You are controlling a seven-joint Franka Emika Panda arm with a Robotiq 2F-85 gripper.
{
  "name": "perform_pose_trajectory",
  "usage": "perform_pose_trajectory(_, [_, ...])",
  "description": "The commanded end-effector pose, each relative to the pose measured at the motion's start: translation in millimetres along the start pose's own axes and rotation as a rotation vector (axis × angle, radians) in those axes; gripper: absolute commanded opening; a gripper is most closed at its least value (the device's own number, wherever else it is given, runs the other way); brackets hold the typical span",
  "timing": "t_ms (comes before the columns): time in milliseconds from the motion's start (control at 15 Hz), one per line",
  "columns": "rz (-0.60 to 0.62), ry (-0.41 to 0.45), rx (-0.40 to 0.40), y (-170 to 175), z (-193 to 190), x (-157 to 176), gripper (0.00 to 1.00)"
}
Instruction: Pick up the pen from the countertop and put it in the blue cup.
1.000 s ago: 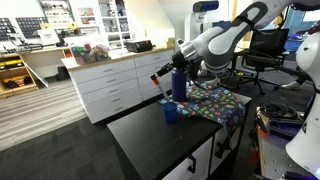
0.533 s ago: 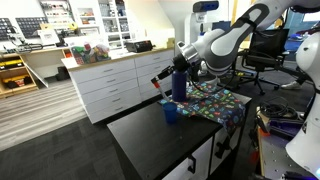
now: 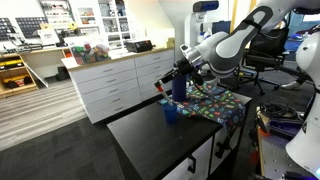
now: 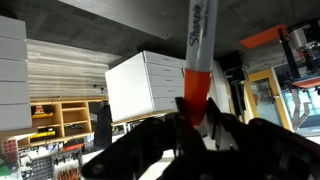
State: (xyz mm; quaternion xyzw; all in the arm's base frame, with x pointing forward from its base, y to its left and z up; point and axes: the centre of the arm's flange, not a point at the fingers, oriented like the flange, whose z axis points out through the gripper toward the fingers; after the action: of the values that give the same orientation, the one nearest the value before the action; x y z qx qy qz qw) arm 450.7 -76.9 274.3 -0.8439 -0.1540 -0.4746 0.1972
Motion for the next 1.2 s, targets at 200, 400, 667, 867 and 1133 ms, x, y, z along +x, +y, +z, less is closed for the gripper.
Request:
perform_pose_trajectory(200, [-0.025, 0.044, -0.002, -34.1, 34.0, -51.7, 0.05])
perform_pose_trajectory(400, [-0.023, 0.050, 0.011, -30.8, 38.8, -57.7, 0.05])
perform_pose_trajectory(667, [-0.020, 0.058, 0.023, -24.1, 49.0, -72.5, 0.05])
perform_pose_trajectory(867, [-0.025, 0.062, 0.030, -18.6, 60.3, -80.9, 0.05])
perform_pose_trajectory(1133, [-0.029, 0.055, 0.042, -13.3, 79.0, -88.4, 0.46])
